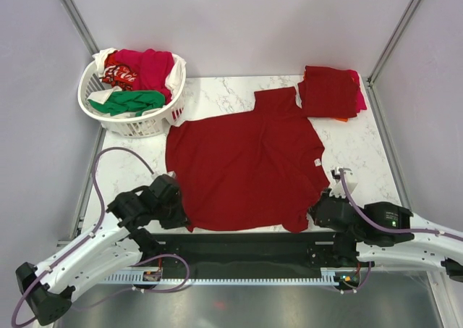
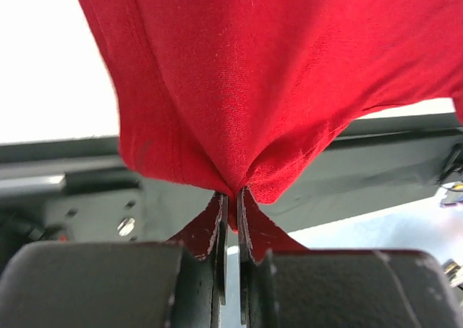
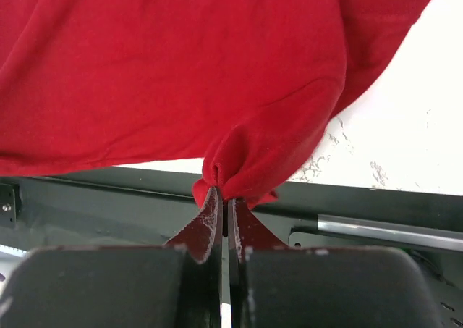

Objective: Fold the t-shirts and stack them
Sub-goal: Fold the tshirt

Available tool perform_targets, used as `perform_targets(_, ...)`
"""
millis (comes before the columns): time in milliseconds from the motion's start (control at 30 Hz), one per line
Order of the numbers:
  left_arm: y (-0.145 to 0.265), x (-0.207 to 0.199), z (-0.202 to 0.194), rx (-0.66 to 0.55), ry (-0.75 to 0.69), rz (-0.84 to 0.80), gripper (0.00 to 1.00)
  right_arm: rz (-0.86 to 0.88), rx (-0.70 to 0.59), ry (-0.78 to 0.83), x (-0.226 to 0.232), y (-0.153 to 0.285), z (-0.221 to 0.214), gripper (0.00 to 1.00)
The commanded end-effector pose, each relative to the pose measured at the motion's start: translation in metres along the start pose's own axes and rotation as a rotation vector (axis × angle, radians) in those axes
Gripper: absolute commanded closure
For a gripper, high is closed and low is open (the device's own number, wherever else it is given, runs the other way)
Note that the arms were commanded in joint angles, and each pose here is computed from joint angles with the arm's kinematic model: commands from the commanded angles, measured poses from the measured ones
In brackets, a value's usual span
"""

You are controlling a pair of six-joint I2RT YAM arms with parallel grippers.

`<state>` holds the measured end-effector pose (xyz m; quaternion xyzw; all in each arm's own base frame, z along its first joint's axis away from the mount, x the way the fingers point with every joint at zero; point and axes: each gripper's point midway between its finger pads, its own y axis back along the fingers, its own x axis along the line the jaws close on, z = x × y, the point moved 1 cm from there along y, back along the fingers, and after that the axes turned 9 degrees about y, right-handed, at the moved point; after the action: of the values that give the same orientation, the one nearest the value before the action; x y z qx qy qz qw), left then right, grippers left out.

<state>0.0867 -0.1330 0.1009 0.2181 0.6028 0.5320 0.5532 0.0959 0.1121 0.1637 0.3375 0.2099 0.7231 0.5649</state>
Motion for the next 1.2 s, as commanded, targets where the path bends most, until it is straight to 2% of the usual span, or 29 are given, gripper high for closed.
perform_targets(0, 0.021, 0.014, 0.0, -0.025, 0.042, 0.069, 0.89, 0.042, -0.031, -0.075, 0.008, 0.013, 0.017, 1.0)
perform_targets(200, 0.037, 0.004, 0.026, -0.128, 0.002, 0.099, 0.86, -0.034, -0.243, -0.009, 0.016, 0.04, 0.089, 1.0)
perform_targets(367, 0.041, -0.018, 0.048, -0.176, -0.077, 0.126, 0.8, -0.106, -0.312, 0.083, 0.034, 0.043, 0.119, 1.0)
perform_targets(467, 0.034, -0.032, 0.057, -0.154, -0.124, 0.12, 0.78, -0.149, -0.327, 0.18, 0.048, 0.037, 0.131, 1.0)
perform_targets(533, 0.03, -0.038, 0.064, -0.13, -0.16, 0.111, 0.78, -0.195, -0.317, 0.249, 0.053, 0.025, 0.145, 1.0)
perform_targets(567, 0.023, -0.041, 0.063, -0.082, -0.168, 0.118, 0.78, -0.153, -0.253, 0.264, 0.059, 0.016, 0.141, 1.0)
perform_targets(600, 0.019, -0.045, 0.068, -0.08, -0.197, 0.105, 0.78, -0.192, -0.234, 0.223, 0.046, 0.004, 0.153, 1.0)
perform_targets(667, 0.013, -0.049, 0.075, -0.053, -0.19, 0.101, 0.78, -0.107, -0.161, 0.264, 0.054, -0.018, 0.157, 1.0)
perform_targets(700, 0.013, -0.055, 0.079, -0.051, -0.209, 0.068, 0.78, -0.147, -0.13, 0.239, 0.04, -0.033, 0.165, 1.0)
perform_targets(900, 0.001, -0.059, 0.102, -0.001, -0.222, 0.068, 0.79, -0.176, -0.019, 0.265, 0.026, -0.089, 0.187, 1.0)
perform_targets(1167, -0.026, -0.047, 0.133, 0.045, -0.184, 0.108, 0.82, -0.235, 0.035, 0.194, -0.003, -0.141, 0.219, 1.0)
